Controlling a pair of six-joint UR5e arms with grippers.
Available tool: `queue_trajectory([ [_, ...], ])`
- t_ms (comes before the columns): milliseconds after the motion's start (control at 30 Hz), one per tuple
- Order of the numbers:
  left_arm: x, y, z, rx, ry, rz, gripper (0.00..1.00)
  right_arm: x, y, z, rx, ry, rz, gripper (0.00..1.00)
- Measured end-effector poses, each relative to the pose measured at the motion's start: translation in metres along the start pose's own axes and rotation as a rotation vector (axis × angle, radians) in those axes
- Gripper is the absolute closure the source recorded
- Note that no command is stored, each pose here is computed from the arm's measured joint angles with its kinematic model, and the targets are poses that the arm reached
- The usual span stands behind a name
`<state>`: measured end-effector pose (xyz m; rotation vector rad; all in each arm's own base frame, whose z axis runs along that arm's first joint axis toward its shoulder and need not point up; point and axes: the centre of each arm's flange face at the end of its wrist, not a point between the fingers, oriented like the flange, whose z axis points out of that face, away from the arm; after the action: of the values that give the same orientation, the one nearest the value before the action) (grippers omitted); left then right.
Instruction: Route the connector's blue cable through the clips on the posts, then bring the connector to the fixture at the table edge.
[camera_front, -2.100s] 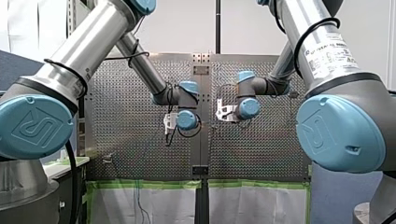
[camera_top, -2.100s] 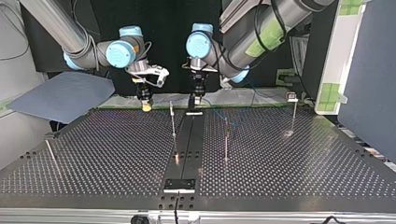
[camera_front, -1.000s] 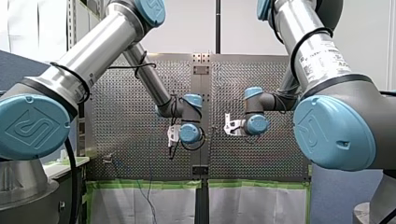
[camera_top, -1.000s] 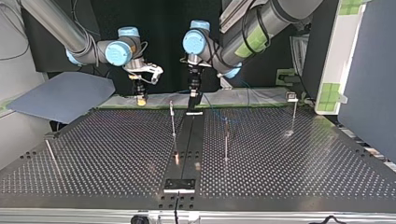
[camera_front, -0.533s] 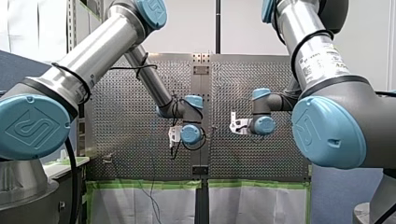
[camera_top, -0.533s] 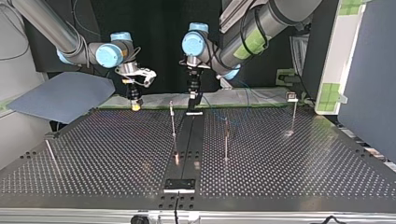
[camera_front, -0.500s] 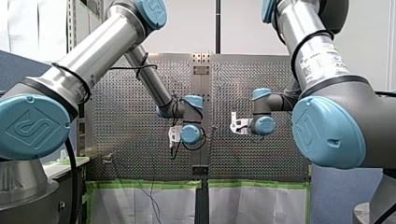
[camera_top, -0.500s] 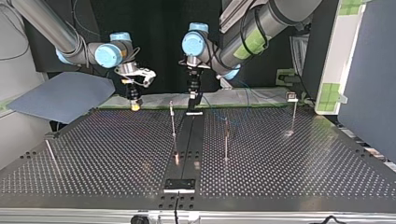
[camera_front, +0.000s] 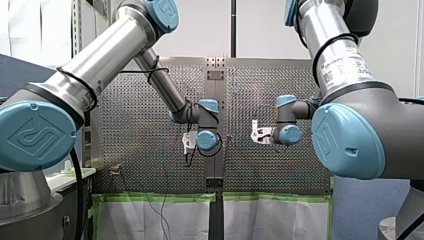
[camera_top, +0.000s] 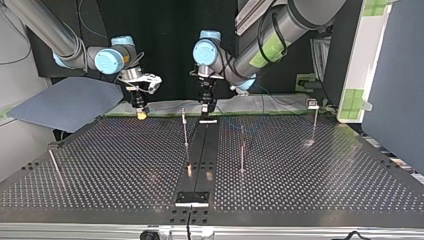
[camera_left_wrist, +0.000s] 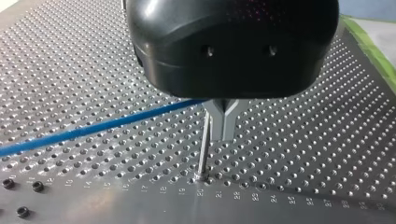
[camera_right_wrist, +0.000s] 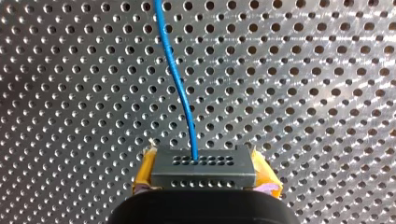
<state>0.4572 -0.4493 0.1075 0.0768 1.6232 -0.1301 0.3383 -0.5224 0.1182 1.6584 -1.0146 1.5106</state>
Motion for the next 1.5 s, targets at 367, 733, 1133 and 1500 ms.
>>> queue_trajectory([
  [367, -0.002, -0.003, 0.013, 0.006, 0.005, -0.006, 1.0, 0.0, 0.018, 0.001, -0.028, -0.004, 0.005, 1.0],
  [733, -0.006, 0.001, 0.021, 0.006, -0.002, -0.018, 1.0, 0.0, 0.019, 0.001, -0.018, 0.001, 0.004, 1.0],
  [1133, -0.007, 0.01, 0.029, 0.003, 0.006, -0.033, 1.0, 0.0, 0.019, 0.001, -0.016, -0.001, 0.004, 1.0],
  [1500, -0.019, 0.008, 0.042, 0.026, -0.005, -0.079, 1.0, 0.001, 0.019, 0.001, -0.017, 0.001, 0.003, 1.0],
])
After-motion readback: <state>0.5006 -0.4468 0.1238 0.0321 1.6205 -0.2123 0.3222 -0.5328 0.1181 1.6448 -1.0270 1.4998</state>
